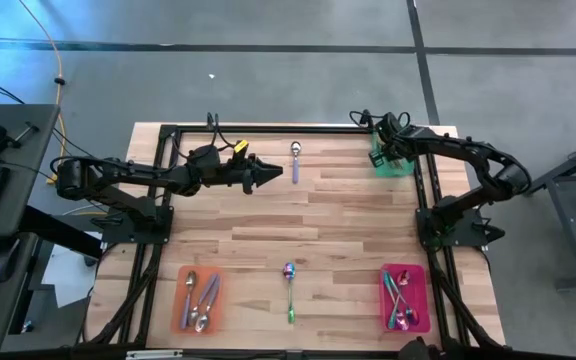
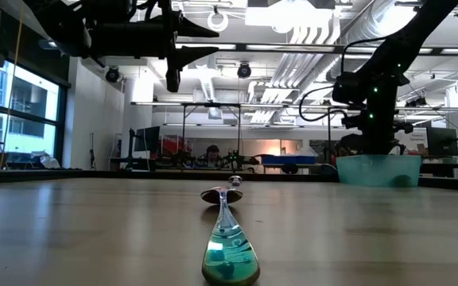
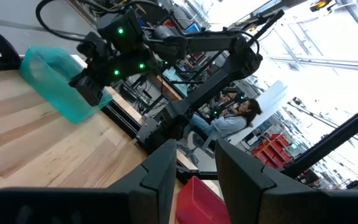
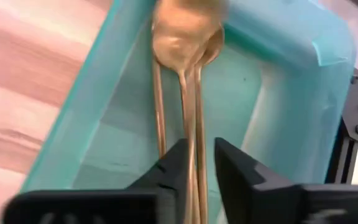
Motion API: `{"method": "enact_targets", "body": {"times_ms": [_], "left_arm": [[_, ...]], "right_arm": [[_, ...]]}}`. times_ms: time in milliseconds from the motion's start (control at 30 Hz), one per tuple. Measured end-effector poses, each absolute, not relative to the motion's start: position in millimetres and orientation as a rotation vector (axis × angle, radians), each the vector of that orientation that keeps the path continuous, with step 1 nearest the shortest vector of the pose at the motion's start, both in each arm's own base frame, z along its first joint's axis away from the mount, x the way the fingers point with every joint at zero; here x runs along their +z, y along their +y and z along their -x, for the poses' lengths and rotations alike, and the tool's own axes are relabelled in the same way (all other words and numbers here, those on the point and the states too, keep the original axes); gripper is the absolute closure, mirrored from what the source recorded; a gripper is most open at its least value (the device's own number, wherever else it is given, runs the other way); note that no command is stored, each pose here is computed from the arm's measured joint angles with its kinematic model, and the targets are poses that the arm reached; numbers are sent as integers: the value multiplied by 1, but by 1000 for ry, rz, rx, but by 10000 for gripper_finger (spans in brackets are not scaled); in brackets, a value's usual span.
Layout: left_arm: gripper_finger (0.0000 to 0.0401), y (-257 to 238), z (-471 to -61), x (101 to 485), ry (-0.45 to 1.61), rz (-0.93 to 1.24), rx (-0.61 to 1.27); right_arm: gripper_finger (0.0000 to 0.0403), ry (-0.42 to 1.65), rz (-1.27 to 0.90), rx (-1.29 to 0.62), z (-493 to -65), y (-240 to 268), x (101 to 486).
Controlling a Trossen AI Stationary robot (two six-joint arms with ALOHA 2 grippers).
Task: Sort silverware by color (type)
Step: Put the purple spoon into the orange bin
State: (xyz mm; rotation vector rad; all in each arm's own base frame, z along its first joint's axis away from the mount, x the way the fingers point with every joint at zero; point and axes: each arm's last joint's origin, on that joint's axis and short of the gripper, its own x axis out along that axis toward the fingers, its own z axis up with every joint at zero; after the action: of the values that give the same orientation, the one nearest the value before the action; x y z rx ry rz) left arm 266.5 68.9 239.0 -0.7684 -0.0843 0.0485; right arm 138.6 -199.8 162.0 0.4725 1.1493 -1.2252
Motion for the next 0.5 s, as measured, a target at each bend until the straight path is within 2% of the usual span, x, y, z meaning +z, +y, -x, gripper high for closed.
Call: {"method": "enact_targets", "body": {"times_ms": [167, 267, 367, 500], "left_arm": [[300, 69, -266, 239, -83, 768, 46], [300, 69, -266, 239, -82, 768, 44], [300, 69, -267, 239, -80, 772, 45], [302, 69, -267, 233, -30, 831, 63]], "right_arm": [[281, 1143, -542, -1262, -139, -203, 174], [265, 1181, -556, -1252, -140, -204, 185], [275, 1224, -543, -1199, -144, -203, 201], [330, 1129, -533, -1109, -152, -198, 235]]}}
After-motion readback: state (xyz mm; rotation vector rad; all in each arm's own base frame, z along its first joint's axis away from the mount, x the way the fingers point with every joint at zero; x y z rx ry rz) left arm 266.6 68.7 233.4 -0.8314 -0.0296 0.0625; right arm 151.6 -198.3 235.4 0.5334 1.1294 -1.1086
